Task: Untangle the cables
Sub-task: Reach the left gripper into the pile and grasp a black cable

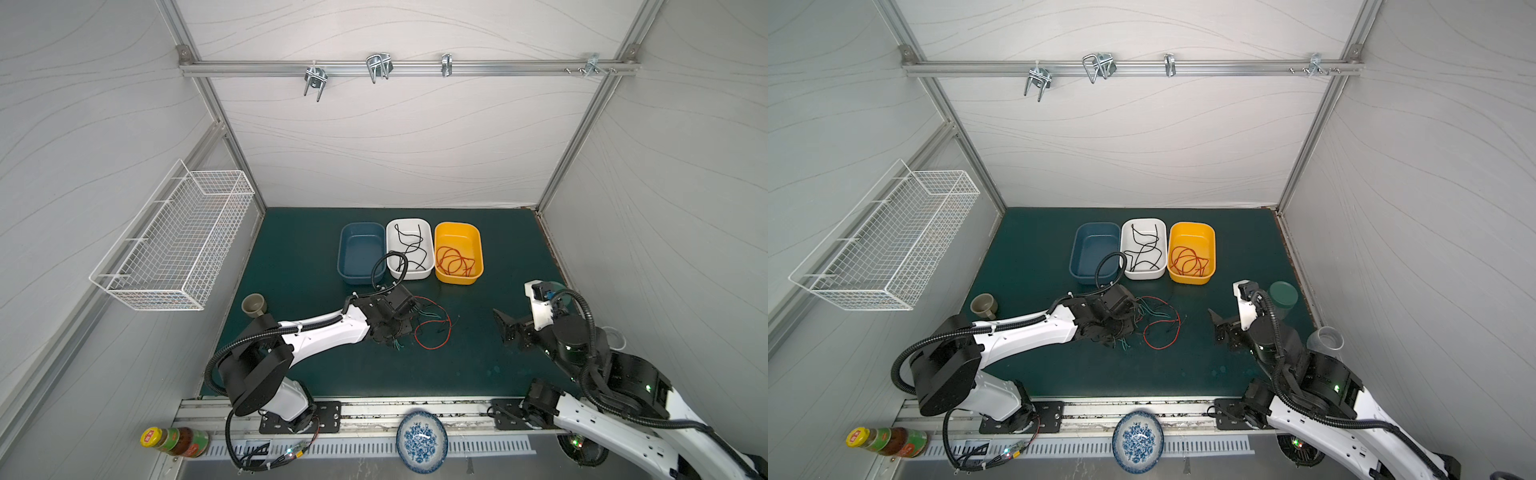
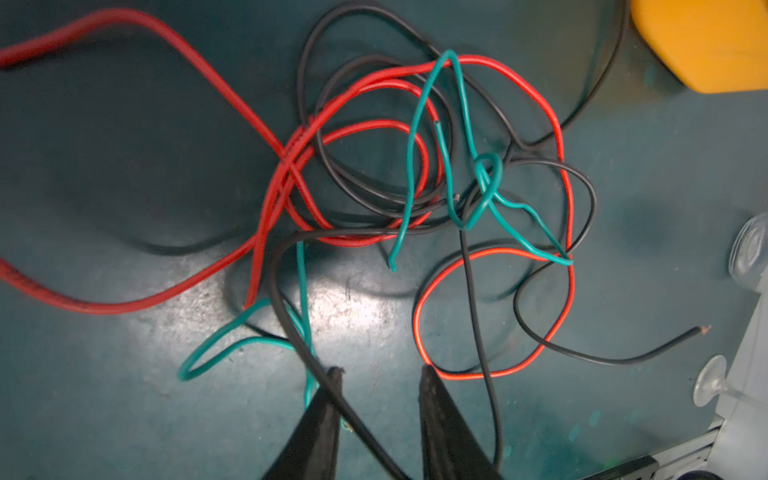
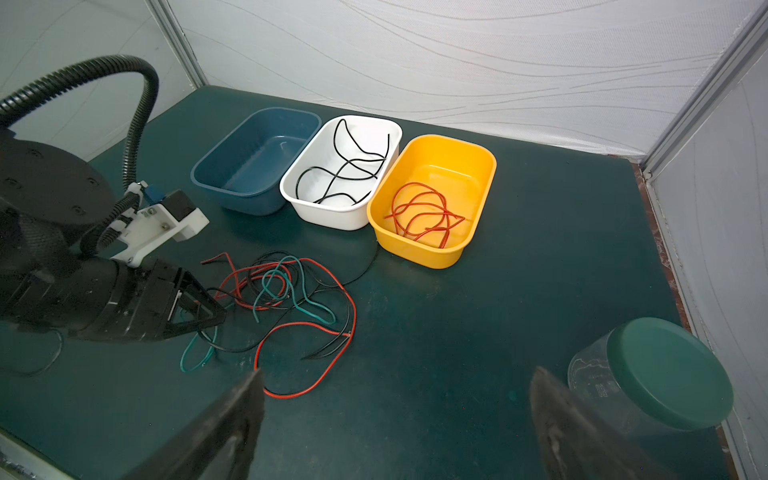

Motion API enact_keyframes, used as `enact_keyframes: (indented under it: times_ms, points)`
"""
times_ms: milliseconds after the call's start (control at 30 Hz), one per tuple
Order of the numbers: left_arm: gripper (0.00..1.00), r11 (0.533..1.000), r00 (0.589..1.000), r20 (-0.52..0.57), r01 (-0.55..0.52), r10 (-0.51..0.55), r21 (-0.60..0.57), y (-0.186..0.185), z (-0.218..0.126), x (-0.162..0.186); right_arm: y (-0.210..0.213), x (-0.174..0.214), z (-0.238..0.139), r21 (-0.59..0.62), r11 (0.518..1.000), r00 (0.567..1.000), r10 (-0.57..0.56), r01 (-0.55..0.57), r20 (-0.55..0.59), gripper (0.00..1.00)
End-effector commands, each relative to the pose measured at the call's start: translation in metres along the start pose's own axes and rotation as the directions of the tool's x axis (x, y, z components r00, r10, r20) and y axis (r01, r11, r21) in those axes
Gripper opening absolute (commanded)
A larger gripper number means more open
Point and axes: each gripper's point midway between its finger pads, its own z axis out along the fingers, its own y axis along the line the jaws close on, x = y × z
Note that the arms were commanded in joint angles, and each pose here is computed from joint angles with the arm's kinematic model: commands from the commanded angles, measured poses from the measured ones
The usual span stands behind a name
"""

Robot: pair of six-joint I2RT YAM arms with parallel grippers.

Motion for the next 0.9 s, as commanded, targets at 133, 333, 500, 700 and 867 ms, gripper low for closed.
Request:
enact_keyframes:
  times_ms: [133, 333, 500, 700, 867]
  points:
    - [0.23, 1.0, 0.999, 0.037, 0.001, -0.002, 0.029, -0.005, -0.007, -0.01, -0.002, -0.002, -0.001, 0.01, 1.0, 1.0, -0.003, 0.003, 0.022, 0.99]
    - [0.16, 1.0, 0.999, 0.04, 0.007, -0.008, 0.026, 0.0, -0.009, -0.011, -0.002, -0.003, -0.002, 0.009, 1.0, 1.0, -0.004, 0.004, 0.025, 0.99]
    - [0.05, 0.999, 0.999, 0.044, 0.011, -0.013, 0.032, 0.002, -0.015, -0.012, -0.002, -0.003, -0.002, 0.009, 1.0, 1.0, -0.005, 0.005, 0.027, 0.99]
    - [0.0, 0.998, 0.998, 0.066, -0.01, 0.006, 0.064, -0.006, -0.037, -0.019, -0.003, -0.003, -0.002, 0.01, 1.0, 1.0, -0.003, 0.003, 0.028, 0.99]
    - [0.0, 0.995, 0.995, 0.094, -0.043, 0.035, 0.092, -0.014, -0.061, -0.025, -0.002, -0.002, -0.002, 0.005, 1.0, 1.0, -0.005, 0.005, 0.027, 0.99]
